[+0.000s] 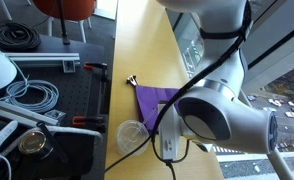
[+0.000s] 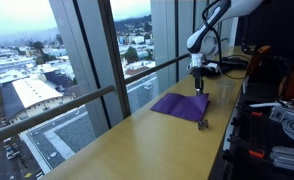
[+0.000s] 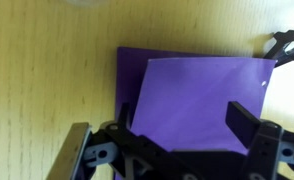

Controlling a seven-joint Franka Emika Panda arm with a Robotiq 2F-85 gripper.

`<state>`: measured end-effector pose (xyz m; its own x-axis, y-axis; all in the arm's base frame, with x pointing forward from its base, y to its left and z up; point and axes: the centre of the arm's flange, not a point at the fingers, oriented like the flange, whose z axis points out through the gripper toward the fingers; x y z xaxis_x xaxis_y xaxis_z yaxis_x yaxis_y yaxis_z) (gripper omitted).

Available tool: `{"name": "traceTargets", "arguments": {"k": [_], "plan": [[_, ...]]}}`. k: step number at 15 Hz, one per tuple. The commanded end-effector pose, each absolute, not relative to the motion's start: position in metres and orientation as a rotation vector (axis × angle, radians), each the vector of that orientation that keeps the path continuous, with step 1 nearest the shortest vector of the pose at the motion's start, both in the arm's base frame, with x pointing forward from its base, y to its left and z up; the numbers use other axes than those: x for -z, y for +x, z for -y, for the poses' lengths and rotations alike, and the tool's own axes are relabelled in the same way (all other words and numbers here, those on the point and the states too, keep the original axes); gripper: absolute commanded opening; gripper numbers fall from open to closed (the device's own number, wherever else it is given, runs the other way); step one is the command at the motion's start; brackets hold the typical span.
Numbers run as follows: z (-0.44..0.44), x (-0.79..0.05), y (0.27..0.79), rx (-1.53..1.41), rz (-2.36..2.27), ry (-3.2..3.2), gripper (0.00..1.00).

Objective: Open the folder

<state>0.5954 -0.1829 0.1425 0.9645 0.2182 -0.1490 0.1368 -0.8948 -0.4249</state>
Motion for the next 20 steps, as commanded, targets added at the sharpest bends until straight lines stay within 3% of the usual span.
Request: {"name": "traceTargets", "arguments": {"k": [1,8,10,15,20], "plan": [[0.178,-0.157,0.577,-0.248,0.266,-2.697,0.65],[0.187,-0.175,0.581,-0.242,0.237,-2.74,0.12],[0.195,-0.202,0.588,-0.227,0.236,-2.819,0.0],[0.217,-0.29,0.601,-0.136,0.247,-3.091,0.0],[0.176,-0.347,0.593,-0.127,0.247,-3.274,0.0]]}}
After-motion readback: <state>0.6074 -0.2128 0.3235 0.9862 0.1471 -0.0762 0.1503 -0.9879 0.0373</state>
